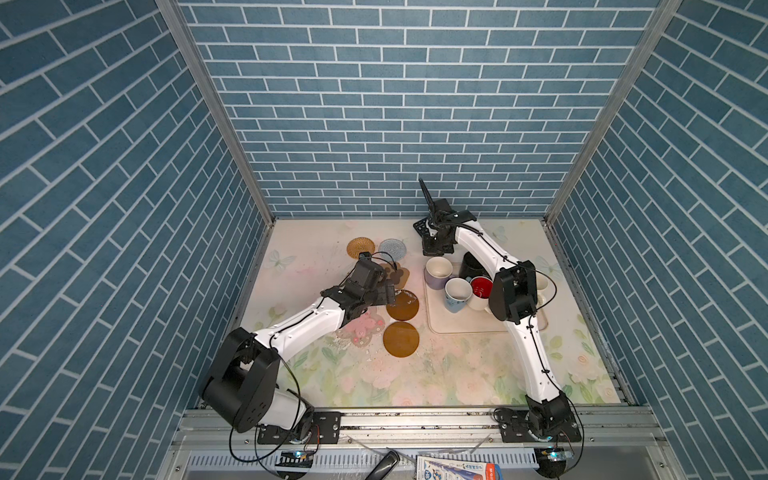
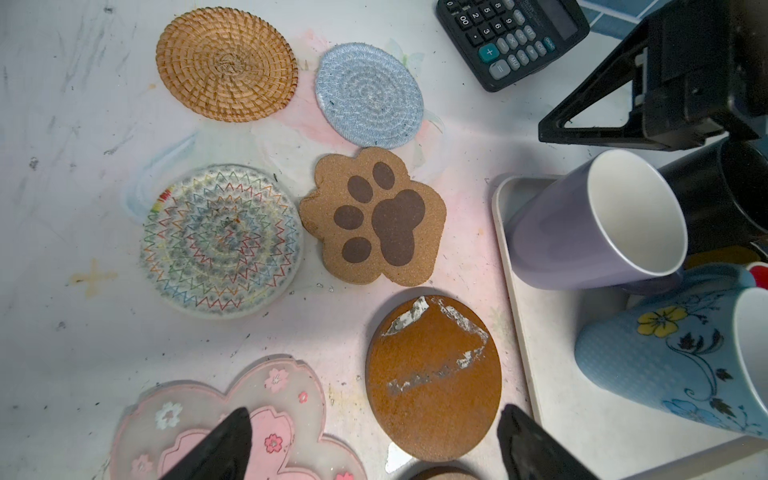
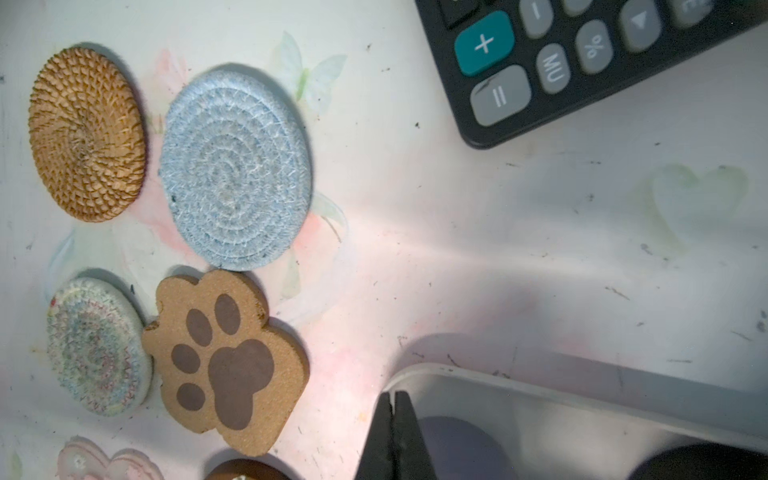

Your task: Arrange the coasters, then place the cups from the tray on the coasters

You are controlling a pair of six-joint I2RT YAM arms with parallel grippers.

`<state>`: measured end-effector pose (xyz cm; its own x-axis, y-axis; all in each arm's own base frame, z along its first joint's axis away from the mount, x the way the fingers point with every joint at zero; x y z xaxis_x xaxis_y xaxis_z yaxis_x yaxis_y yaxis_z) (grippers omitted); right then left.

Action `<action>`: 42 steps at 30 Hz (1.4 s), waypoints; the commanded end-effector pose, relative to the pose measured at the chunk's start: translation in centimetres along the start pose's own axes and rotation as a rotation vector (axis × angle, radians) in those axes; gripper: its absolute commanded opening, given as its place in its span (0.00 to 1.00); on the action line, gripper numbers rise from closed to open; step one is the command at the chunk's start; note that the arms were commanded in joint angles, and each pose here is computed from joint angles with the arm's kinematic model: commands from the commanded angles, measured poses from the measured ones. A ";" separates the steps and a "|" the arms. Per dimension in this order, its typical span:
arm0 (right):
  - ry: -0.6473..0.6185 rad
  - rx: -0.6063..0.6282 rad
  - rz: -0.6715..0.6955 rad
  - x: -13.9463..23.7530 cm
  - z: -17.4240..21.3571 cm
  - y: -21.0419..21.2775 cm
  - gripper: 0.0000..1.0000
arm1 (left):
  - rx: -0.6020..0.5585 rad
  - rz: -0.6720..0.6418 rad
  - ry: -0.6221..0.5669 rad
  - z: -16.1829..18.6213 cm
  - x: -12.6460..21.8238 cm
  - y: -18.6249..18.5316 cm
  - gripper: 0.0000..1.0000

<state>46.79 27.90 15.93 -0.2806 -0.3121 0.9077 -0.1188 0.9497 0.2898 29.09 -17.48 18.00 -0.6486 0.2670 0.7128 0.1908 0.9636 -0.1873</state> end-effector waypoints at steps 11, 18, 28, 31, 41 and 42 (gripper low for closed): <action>0.034 0.064 0.050 0.9 2.2 1.9 0.00 | 0.019 0.011 0.010 1.3 0.3 0.8 0.93; -0.033 -0.049 0.056 4.4 -0.3 -1.3 0.00 | 0.023 0.062 0.020 1.4 -0.2 0.2 0.88; -0.111 -0.033 0.102 11.2 2.2 -4.2 0.00 | -0.056 0.171 0.016 1.0 -0.6 -3.9 0.74; -0.102 -0.040 0.130 12.0 3.9 -5.3 0.00 | -0.064 0.181 0.025 1.2 -0.8 -4.7 0.74; -0.007 -0.049 0.197 9.5 7.5 -7.5 0.00 | -0.061 0.189 0.042 1.9 -1.1 -5.6 0.74; 0.000 -0.050 0.200 9.2 7.7 -7.6 0.00 | -0.060 0.189 0.042 1.9 -1.1 -5.6 0.74</action>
<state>37.93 17.87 20.96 -0.3054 -0.1484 0.9406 0.0005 0.9878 0.1560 27.09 -22.61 16.50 -0.5548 0.4361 0.7085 0.3487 0.8951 -0.2779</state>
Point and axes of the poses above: each gripper's point midway between its finger pads, its own x axis back along the fingers, its own y axis along the line the jaws close on, z = x × y, the point moved 8 cm from there along x, back along the fingers, and after that the axes turned 9 degrees about -x, right-handed, at the moved point
